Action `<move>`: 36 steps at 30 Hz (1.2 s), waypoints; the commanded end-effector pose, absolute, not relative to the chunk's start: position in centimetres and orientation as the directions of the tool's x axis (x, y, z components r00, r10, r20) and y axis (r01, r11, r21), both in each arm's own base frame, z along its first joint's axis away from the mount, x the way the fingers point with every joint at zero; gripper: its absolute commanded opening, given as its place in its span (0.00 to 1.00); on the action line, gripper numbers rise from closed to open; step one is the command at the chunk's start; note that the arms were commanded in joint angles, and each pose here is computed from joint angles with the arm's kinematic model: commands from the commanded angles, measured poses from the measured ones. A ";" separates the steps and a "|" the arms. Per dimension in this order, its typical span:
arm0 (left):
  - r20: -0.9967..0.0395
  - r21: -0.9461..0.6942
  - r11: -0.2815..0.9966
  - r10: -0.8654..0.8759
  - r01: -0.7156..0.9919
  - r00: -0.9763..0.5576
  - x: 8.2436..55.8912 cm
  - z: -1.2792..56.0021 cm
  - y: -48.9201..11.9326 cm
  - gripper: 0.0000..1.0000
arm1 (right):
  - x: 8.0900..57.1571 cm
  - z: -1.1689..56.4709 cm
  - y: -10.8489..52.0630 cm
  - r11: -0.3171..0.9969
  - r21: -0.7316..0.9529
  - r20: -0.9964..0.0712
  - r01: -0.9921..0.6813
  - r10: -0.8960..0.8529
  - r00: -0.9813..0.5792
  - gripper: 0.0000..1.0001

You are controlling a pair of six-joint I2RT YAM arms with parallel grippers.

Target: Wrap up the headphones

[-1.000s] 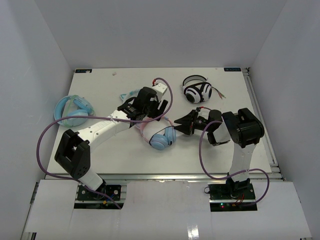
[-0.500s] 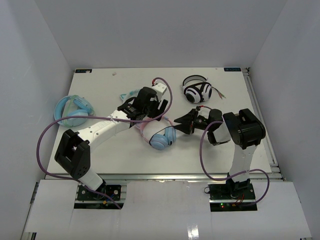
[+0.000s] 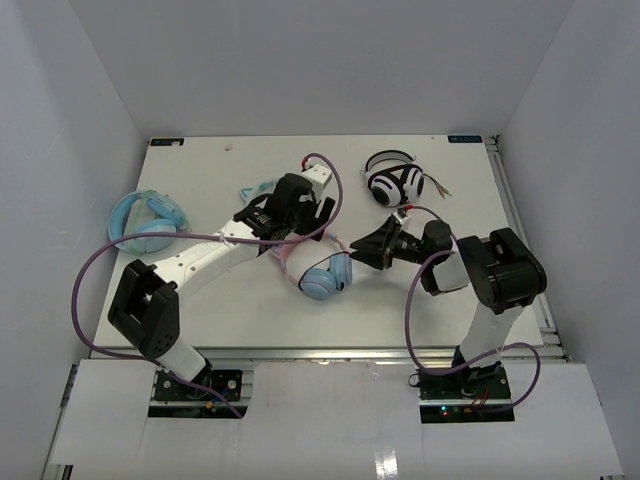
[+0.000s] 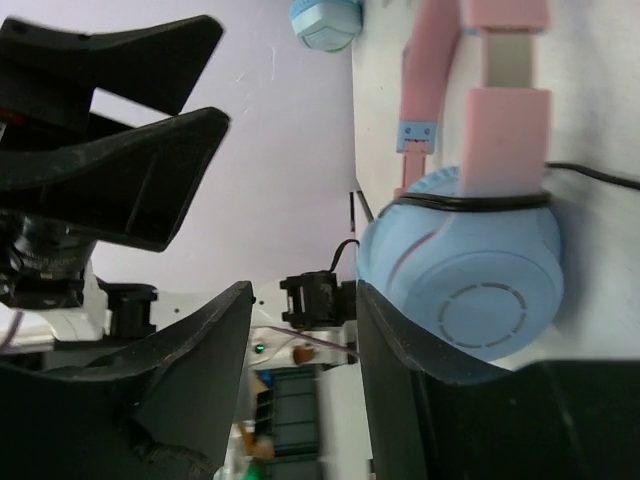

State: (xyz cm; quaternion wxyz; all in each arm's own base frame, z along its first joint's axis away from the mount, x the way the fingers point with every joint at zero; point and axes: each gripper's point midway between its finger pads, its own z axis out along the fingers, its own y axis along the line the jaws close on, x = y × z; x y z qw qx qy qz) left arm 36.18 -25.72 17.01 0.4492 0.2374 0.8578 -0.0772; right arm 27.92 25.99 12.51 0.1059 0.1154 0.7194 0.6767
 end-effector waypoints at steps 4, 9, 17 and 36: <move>-0.915 -0.167 0.841 0.062 0.515 -0.398 33.7 28.8 -27.4 0.98 | 30.8 17.8 26.1 0.486 0.761 -0.602 -0.430 0.279 -0.749 0.54; -0.887 -0.322 0.776 -0.047 0.542 -0.459 30.1 30.2 -27.5 0.98 | 29.2 20.7 24.4 0.659 0.611 -0.717 -0.439 0.225 -0.660 0.58; -0.885 -0.424 0.728 -0.208 0.538 -0.417 25.2 28.6 -23.9 0.98 | 24.5 19.5 20.5 0.851 0.331 -0.798 -0.407 0.022 -0.602 0.96; -0.898 -0.432 0.706 -0.277 0.561 -0.341 22.5 22.1 -21.5 0.98 | 22.2 18.9 18.0 0.889 0.243 -0.877 -0.388 0.030 -0.480 0.90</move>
